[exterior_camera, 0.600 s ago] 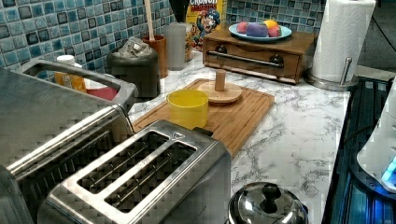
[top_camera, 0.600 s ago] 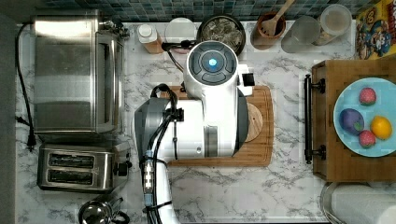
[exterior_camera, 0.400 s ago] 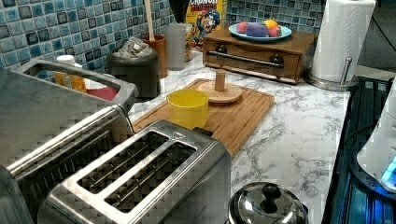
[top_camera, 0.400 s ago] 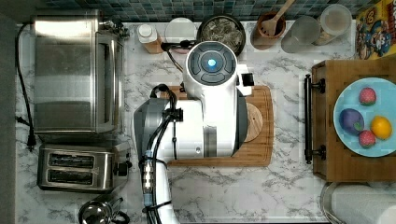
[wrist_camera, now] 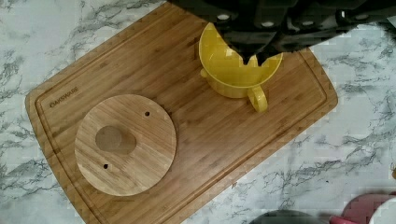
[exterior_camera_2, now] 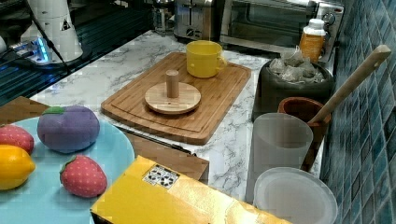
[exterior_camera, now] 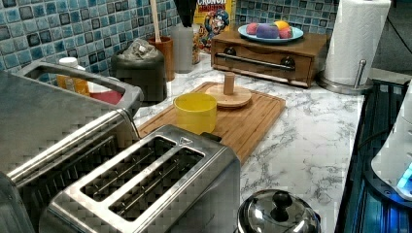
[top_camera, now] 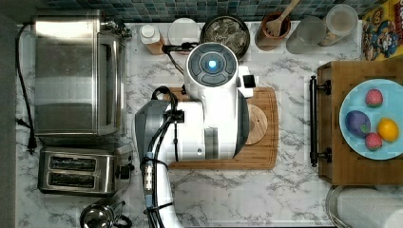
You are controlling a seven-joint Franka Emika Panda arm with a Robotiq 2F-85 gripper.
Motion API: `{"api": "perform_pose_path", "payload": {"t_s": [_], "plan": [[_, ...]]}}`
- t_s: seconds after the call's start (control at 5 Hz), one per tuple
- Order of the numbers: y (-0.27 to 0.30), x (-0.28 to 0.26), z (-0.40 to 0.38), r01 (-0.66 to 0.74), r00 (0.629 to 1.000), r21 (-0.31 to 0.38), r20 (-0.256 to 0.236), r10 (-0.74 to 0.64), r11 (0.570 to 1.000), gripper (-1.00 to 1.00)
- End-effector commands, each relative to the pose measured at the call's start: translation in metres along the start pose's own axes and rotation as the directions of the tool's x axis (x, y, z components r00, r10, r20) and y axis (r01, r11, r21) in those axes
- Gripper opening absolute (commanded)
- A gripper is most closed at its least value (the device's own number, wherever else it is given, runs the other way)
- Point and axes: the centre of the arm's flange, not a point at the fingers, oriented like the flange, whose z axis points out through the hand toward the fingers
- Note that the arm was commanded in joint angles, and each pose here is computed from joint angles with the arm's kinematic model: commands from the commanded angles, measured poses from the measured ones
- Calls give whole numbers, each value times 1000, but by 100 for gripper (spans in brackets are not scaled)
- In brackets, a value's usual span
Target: Get a tea bag.
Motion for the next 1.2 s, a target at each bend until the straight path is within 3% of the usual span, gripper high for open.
{"api": "perform_pose_path", "payload": {"t_s": [0.2,0.4,0.6,0.8,1.2], "plan": [[-6,49,-36,-60,984,149,-154,83,987,-100],[-3,53,-55,-26,960,200,-267,80,979,-100],[-4,60,-69,29,931,198,-362,46,980,-59],[-15,79,-66,59,922,143,-387,1,988,100],[-40,104,-23,77,927,46,-371,-55,996,100]]}}
